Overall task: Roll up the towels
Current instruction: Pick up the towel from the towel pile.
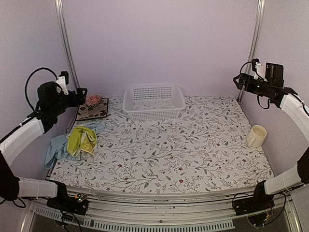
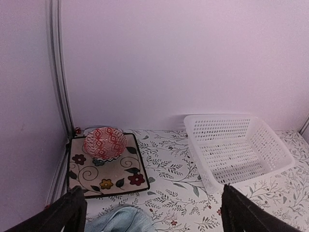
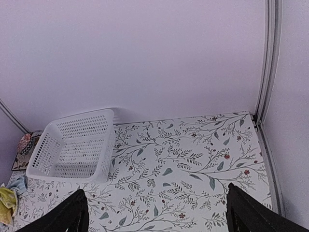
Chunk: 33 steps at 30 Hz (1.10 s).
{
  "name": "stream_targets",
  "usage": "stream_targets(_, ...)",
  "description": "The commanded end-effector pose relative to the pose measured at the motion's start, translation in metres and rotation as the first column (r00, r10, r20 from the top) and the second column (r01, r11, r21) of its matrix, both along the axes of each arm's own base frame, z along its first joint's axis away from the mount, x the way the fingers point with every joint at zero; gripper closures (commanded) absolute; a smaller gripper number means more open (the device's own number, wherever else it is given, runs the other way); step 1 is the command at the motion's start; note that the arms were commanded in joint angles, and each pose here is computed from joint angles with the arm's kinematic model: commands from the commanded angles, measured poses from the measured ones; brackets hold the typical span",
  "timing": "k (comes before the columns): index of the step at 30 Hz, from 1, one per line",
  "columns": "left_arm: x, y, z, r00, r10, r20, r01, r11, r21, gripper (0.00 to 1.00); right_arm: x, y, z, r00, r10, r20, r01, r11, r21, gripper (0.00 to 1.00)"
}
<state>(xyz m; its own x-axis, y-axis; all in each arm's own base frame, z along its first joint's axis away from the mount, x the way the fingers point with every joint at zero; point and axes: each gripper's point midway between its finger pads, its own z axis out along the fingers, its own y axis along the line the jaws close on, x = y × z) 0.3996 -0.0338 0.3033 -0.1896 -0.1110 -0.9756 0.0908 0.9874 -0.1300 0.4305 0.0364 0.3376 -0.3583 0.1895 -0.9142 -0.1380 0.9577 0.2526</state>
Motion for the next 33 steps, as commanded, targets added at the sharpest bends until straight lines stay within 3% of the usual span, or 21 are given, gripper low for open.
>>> stream_targets(1,-0.008,0.002,0.005,1.0,0.029,-0.007,-0.029,0.999,0.013,0.03,-0.017,-0.012,-0.009,0.992,-0.098,-0.084,0.109,0.986,0.13,0.01)
stream_targets(4,-0.007,0.003,0.002,0.998,0.047,-0.047,-0.049,0.999,-0.025,0.03,-0.023,-0.003,-0.015,0.997,-0.03,-0.069,0.04,0.988,0.15,0.01)
stream_targets(8,-0.004,0.007,-0.031,0.965,0.115,-0.234,-0.132,0.989,-0.061,0.03,-0.021,0.006,-0.026,0.991,0.024,-0.132,-0.008,0.993,0.119,0.01)
stream_targets(13,-0.014,0.0,-0.075,0.905,0.186,-0.382,-0.209,0.978,-0.018,0.03,-0.009,0.027,-0.048,0.974,0.057,-0.221,-0.044,0.997,0.063,0.01)
stream_targets(17,-0.022,0.006,-0.102,0.836,0.272,-0.477,-0.279,0.959,0.058,0.03,-0.003,0.042,-0.063,0.964,0.056,-0.261,-0.073,0.996,-0.053,0.01)
stream_targets(29,-0.038,-0.01,-0.169,0.73,0.26,-0.632,-0.288,0.956,0.06,0.23,0.03,0.069,-0.076,0.942,0.138,-0.305,-0.133,0.99,0.039,0.01)
stream_targets(33,-0.044,-0.013,-0.192,0.687,0.262,-0.678,-0.293,0.954,0.072,0.25,0.033,0.074,-0.082,0.935,0.156,-0.318,-0.147,0.988,0.05,0.01)
